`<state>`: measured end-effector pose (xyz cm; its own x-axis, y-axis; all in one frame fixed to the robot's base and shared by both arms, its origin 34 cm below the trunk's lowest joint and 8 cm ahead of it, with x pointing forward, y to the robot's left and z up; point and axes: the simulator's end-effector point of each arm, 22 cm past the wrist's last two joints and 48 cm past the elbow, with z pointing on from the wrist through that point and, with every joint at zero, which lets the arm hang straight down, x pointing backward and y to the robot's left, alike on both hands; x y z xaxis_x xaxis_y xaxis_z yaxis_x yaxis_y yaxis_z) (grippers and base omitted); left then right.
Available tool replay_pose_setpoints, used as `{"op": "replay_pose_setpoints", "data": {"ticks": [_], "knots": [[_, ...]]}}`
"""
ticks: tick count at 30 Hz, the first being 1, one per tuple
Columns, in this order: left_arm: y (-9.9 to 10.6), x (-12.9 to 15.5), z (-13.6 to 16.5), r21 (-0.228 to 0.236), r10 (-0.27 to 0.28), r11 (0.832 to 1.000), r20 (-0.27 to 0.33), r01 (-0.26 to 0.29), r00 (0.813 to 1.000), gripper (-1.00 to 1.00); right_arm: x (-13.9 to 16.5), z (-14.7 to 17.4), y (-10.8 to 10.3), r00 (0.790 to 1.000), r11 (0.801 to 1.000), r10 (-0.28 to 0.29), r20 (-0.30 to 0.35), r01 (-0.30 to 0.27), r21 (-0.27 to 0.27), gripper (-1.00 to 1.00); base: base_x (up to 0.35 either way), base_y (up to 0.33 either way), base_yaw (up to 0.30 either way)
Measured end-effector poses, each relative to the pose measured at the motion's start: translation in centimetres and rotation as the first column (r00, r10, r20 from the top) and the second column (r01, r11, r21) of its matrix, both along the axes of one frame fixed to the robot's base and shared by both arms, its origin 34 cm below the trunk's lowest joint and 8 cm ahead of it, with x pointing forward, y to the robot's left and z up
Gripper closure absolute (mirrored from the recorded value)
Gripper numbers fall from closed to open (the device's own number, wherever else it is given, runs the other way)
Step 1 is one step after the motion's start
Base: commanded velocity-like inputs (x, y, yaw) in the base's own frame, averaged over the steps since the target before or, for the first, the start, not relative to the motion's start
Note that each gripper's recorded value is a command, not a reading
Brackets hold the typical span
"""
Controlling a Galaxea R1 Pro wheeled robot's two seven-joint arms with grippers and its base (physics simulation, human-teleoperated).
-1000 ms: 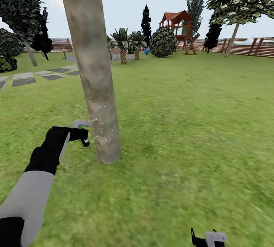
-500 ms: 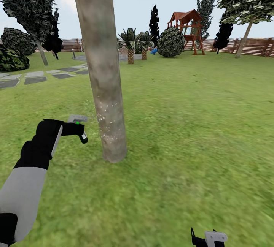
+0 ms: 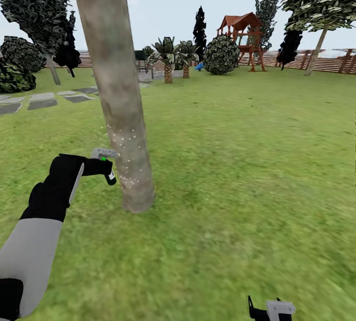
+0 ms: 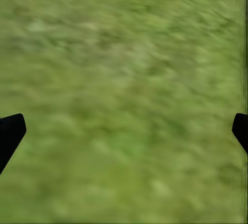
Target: In the garden, pick up the pesticide atomizer on the floor and spray pesticide onto both trees until each tree trunk is fully covered.
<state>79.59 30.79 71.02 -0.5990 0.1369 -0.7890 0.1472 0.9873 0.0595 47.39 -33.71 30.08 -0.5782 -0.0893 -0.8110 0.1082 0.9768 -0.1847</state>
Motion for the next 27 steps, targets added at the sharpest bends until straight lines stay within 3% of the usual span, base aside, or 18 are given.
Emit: {"op": "replay_pose_setpoints", "data": {"ticks": [20,27], "knots": [[1.2,-0.3,-0.6,0.006,0.019,1.000,-0.010,-0.019,1.000,1.00,0.0,0.0,0.1,1.000,1.000,0.001,0.000,-0.001,0.001,-1.00,0.000,-0.275,0.003],[1.4,-0.4,-1.0,0.008,0.024,1.000,-0.019,-0.023,1.000,1.00,0.0,0.0,0.0,1.000,1.000,0.000,0.001,0.000,0.001,-1.00,0.000,-0.275,0.229]]}}
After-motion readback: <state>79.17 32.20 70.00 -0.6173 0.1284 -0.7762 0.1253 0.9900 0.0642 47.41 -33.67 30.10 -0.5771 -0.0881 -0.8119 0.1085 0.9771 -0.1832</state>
